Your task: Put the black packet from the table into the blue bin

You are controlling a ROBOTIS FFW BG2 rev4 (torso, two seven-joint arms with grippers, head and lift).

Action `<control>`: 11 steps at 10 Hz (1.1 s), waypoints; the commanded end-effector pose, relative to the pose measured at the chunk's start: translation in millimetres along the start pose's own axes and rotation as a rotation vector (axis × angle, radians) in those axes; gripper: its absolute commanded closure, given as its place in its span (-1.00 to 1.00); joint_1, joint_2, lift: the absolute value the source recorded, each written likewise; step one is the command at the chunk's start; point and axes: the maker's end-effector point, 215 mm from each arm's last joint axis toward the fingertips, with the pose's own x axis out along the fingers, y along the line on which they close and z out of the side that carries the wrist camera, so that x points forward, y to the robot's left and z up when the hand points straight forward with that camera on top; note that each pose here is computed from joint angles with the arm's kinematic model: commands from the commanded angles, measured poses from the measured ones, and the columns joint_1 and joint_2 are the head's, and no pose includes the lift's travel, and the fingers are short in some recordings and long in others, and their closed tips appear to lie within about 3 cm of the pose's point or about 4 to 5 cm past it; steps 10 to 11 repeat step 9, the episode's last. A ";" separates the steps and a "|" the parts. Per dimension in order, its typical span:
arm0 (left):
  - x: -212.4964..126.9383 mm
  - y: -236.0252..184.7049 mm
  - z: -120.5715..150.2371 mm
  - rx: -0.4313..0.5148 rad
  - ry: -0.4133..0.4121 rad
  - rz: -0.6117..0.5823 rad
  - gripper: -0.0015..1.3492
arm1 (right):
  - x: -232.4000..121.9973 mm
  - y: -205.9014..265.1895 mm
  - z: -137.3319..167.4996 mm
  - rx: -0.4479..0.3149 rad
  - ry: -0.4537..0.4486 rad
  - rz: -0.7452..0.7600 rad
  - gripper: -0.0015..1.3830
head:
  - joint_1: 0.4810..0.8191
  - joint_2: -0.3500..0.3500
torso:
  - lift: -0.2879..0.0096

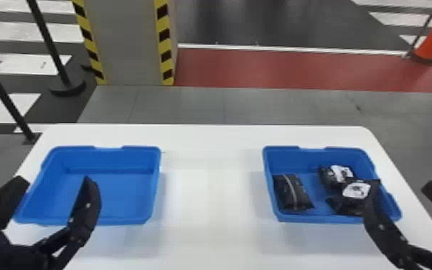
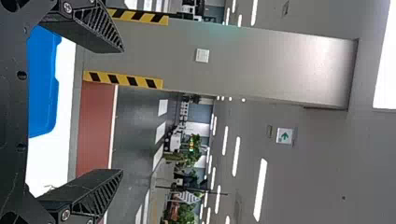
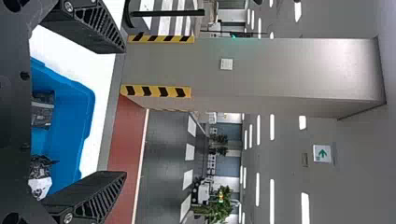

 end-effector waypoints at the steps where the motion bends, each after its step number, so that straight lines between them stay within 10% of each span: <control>1: 0.3 -0.1 0.2 0.000 -0.001 -0.001 -0.84 | 0.8 0.7 0.4 0.001 -0.003 0.001 -0.88 | 0.27 -0.12 | 0.20; 11: -2.0 3.1 1.5 0.006 -0.004 0.004 -0.84 | 2.7 4.9 14.1 -0.011 -0.044 0.002 -0.88 | 0.27 -0.08 | 0.20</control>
